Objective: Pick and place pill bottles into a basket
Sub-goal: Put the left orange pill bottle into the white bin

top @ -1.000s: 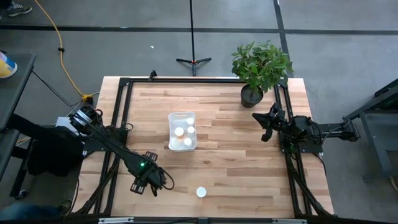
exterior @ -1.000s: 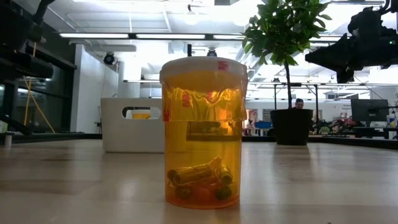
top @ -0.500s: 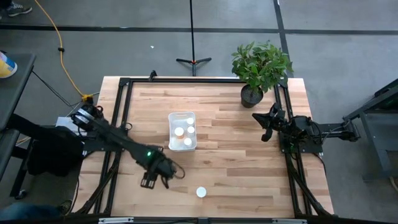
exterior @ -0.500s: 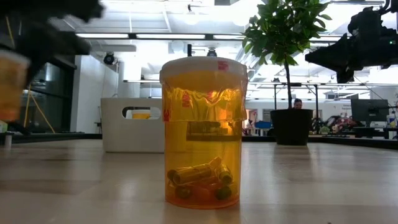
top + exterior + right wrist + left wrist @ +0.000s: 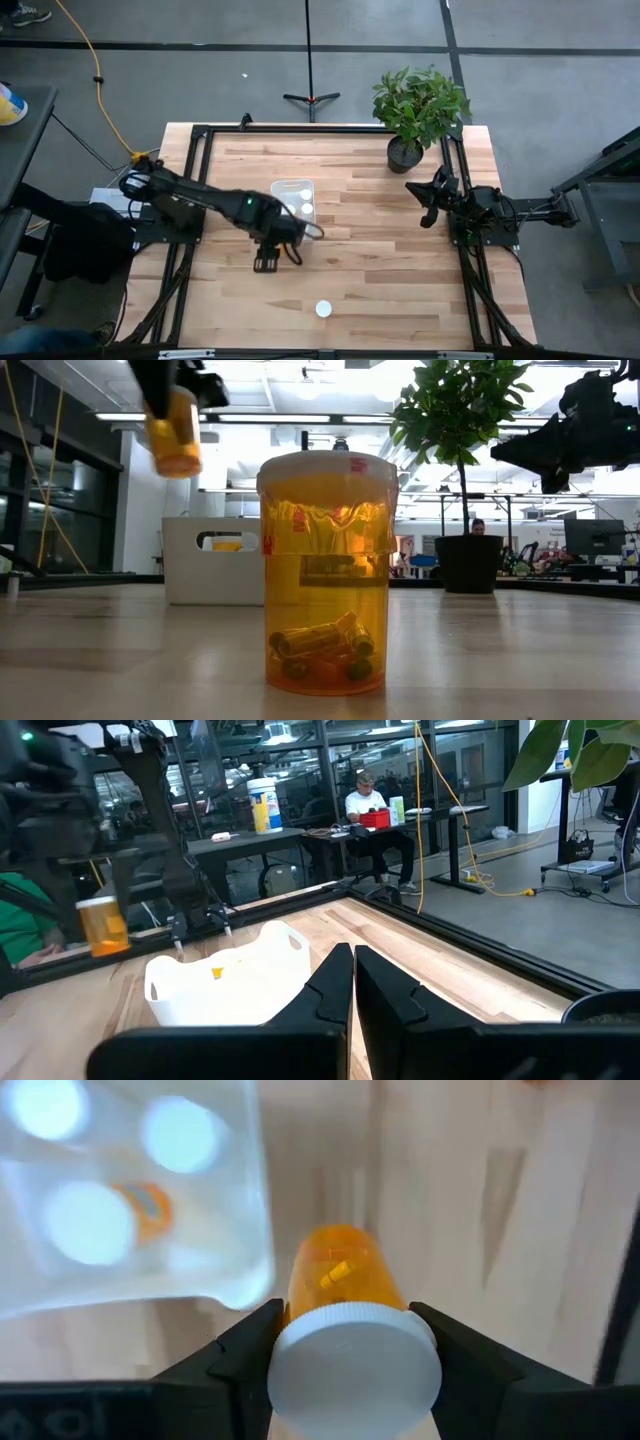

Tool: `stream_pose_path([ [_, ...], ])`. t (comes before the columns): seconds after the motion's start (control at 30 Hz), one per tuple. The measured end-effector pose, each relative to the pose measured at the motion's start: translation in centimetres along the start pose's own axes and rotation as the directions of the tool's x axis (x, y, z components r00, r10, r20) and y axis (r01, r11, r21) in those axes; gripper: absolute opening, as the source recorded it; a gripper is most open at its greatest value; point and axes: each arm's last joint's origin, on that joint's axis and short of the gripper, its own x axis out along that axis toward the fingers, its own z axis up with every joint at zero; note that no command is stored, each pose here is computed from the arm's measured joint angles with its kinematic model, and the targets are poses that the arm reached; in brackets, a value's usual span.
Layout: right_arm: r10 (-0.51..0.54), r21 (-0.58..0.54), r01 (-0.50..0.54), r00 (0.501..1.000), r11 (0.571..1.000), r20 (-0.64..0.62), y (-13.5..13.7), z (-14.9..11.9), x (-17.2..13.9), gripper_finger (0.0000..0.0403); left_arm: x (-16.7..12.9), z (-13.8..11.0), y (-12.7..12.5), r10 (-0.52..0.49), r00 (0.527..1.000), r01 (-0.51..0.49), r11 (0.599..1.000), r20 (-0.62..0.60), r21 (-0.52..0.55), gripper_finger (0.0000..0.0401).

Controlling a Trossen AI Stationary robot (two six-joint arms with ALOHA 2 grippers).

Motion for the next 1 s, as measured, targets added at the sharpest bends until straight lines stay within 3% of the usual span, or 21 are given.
stream_pose_path([
  [0.23, 0.007, 0.000, -0.007, 1.000, 1.000, -0.001, 0.0, 0.0, 0.0, 0.0007, -0.3, 0.8, 2.9, 0.054, 0.998, -0.054, 0.999, 0.021, -0.003, 0.0254],
  [0.47, 0.007, 0.000, -0.007, 1.000, 1.000, -0.002, 0.0, 0.0, 0.0, 0.0007, 0.0, 1.4, 4.9, 0.059, 0.997, -0.061, 0.997, 0.059, 0.036, 0.0234],
  [0.77, 0.007, 0.000, -0.007, 1.000, 1.000, -0.002, 0.0, 0.0, 0.0, 0.0007, 2.6, 0.6, 5.4, 0.043, 0.999, -0.043, 0.998, 0.001, 0.050, 0.0264],
  [1.0, 0.006, -0.001, -0.006, 1.000, 1.000, -0.003, 0.0, 0.0, 0.0, 0.0007, 5.1, 1.0, 5.5, 0.028, 1.000, -0.029, 0.996, 0.010, 0.080, 0.0240],
])
